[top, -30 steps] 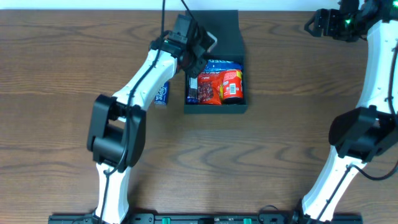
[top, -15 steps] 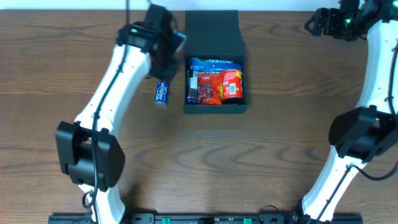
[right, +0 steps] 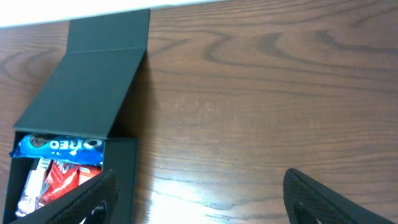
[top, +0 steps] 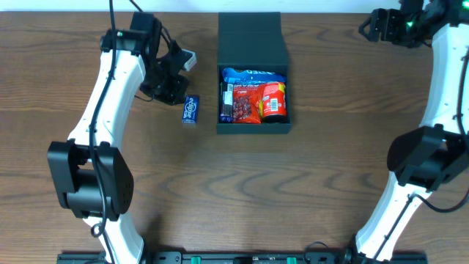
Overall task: Pack container
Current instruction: 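Withdraw the left gripper and move it to the Eclipse tin, then grasp the dark blue Eclipse tin with the left gripper, then carry the Eclipse tin into the box and release it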
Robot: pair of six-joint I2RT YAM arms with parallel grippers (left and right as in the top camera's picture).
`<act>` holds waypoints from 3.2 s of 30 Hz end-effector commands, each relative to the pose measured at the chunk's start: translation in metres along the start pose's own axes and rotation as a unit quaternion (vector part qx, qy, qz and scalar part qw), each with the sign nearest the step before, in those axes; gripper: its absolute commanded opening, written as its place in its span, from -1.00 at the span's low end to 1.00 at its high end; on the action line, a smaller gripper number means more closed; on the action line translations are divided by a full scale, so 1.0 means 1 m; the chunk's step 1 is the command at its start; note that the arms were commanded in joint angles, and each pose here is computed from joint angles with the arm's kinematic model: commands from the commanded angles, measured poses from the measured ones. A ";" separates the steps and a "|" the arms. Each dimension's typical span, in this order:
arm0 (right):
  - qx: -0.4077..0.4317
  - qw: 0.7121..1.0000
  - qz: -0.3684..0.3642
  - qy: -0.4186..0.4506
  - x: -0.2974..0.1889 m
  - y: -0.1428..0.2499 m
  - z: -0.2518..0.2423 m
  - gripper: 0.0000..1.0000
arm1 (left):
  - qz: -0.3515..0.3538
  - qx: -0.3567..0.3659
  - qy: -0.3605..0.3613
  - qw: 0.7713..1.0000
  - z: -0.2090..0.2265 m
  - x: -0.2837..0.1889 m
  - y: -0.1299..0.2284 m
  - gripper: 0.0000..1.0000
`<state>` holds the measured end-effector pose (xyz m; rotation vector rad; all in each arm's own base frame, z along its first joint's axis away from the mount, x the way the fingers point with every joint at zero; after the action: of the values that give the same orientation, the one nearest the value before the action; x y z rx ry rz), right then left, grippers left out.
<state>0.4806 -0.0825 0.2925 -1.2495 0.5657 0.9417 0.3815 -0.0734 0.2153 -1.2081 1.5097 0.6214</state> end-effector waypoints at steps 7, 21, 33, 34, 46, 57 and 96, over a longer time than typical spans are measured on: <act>-0.006 1.000 -0.003 -0.009 0.000 -0.003 0.013 0.71 | -0.041 -0.065 0.009 0.997 0.025 0.070 0.013 0.05; -0.006 1.000 -0.003 -0.009 -0.001 -0.003 0.012 0.72 | -0.086 -0.043 -0.020 0.995 0.033 0.102 0.016 0.86; -0.005 1.000 -0.001 -0.009 -0.001 -0.002 0.013 0.72 | -0.065 -0.073 -0.120 0.988 0.027 0.131 0.011 0.89; -0.004 1.000 0.000 -0.009 -0.001 -0.002 0.013 0.72 | -0.064 -0.081 -0.120 0.987 0.028 0.133 0.012 0.88; -0.004 1.000 0.002 -0.010 -0.001 -0.001 0.013 0.73 | -0.057 -0.093 -0.119 0.987 0.030 0.138 0.014 -0.02; -0.004 1.000 0.002 -0.010 -0.001 -0.001 0.013 0.74 | -0.059 -0.097 -0.119 0.986 0.030 0.136 0.013 -0.42; -0.013 1.000 -0.017 0.023 -0.001 -0.008 0.006 0.81 | -0.082 -0.116 -0.012 0.990 -0.152 0.116 -0.072 -0.88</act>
<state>0.4864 -0.0790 0.2943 -1.2883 0.5667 0.9109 0.3972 -0.2638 0.1840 -1.4614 1.3074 0.6432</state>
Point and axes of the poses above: each gripper's point midway between its finger pads, its own x axis out along the fingers, its own z axis along the line the jaws close on, y = z × x, the point moved 9 cm from there along -x, back along the fingers, and after that the axes turned 5 degrees about -x, right-handed, at the moved point
